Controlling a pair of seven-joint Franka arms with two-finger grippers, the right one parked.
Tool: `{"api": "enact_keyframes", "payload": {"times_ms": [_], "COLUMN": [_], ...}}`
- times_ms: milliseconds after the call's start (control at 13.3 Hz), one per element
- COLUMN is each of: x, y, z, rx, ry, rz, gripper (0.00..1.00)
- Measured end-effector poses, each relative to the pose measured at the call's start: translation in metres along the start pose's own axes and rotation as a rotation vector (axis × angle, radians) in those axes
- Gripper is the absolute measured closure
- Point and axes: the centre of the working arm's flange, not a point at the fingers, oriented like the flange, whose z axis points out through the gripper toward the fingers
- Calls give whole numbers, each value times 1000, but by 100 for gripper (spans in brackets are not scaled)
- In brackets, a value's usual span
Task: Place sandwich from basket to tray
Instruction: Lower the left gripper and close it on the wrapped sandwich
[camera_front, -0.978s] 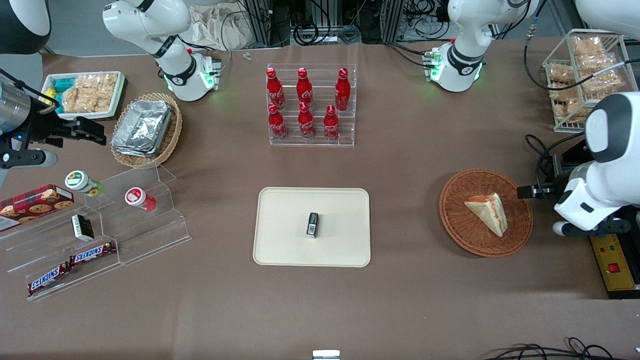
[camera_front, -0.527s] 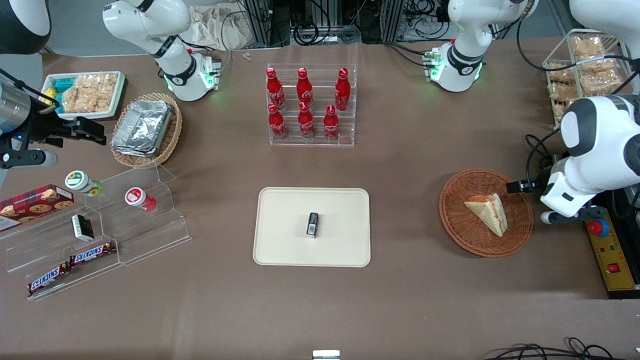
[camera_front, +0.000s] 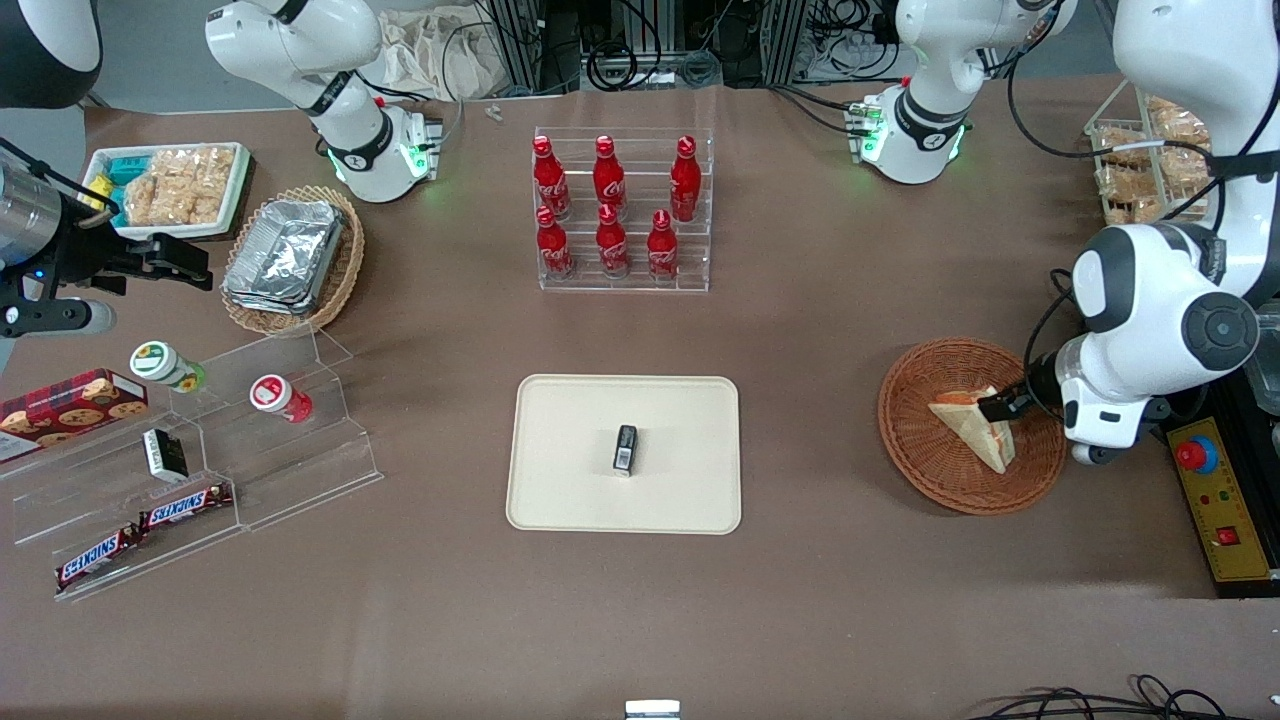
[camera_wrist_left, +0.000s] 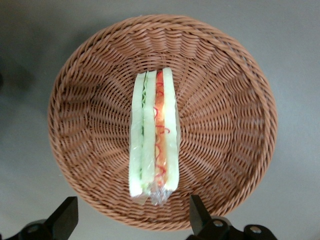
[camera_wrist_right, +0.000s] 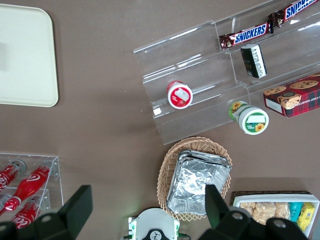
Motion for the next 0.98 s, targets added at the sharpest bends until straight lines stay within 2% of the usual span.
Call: {"api": "enact_keyframes", "payload": {"times_ms": [301,677,978], "x": [2,2,3], "y": [0,-2,-1], "z": [34,61,61], "rx": [-22,-25,-31], "ry": [19,20,26], "rz": [-104,-120,-153], "gripper": [0,4,48]}}
